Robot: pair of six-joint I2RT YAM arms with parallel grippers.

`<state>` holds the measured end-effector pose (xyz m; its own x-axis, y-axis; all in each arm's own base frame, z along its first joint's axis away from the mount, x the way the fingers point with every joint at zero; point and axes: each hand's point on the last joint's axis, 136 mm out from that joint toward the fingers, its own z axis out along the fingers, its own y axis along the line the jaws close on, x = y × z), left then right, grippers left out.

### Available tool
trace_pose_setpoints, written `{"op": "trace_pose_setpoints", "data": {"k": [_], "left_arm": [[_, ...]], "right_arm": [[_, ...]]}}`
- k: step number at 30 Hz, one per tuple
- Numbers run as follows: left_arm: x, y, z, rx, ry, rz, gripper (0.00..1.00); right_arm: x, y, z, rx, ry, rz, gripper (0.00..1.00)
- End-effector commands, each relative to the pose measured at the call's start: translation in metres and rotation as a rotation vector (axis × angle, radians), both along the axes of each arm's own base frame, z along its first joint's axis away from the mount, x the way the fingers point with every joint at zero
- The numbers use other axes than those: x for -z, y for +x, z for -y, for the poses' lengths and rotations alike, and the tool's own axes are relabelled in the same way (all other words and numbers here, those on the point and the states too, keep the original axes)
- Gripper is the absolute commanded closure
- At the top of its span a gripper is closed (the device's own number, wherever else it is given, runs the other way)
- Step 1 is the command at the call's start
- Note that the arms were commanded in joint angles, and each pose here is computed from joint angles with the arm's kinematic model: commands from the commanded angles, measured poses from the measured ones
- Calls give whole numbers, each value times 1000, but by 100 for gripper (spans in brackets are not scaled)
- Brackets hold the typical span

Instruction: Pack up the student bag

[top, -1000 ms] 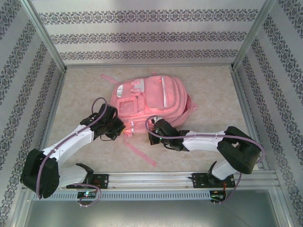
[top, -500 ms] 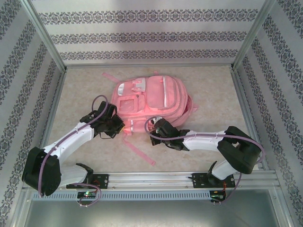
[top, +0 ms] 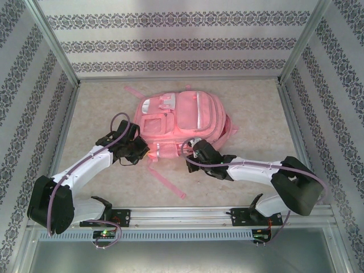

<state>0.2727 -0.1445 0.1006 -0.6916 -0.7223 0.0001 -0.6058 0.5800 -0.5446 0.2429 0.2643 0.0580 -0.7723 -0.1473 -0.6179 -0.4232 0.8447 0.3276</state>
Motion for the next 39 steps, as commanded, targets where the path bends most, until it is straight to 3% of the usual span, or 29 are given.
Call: {"op": "trace_pose_setpoints", "data": {"k": [1, 20, 23, 30, 31, 35, 39], "left_arm": [[-1, 10, -30, -70, 114, 13, 100], [-2, 13, -41, -85, 144, 10, 100], [-6, 17, -43, -72, 159, 27, 100], [-23, 59, -48, 124, 293, 20, 100], [-25, 66, -51, 118, 293, 22, 99], [-36, 81, -60, 78, 266, 32, 62], [-42, 60, -50, 40, 159, 22, 57]], "right_arm": [[14, 2, 37, 89, -85, -22, 100], [24, 4, 108, 288, -118, -103, 100], [19, 0, 96, 222, -95, -114, 100], [-10, -27, 35, -77, -90, -30, 100], [-14, -29, 27, -95, -74, -29, 100], [-24, -23, -2, -117, -41, -37, 100], [-29, -13, -29, -85, 15, -74, 100]]}}
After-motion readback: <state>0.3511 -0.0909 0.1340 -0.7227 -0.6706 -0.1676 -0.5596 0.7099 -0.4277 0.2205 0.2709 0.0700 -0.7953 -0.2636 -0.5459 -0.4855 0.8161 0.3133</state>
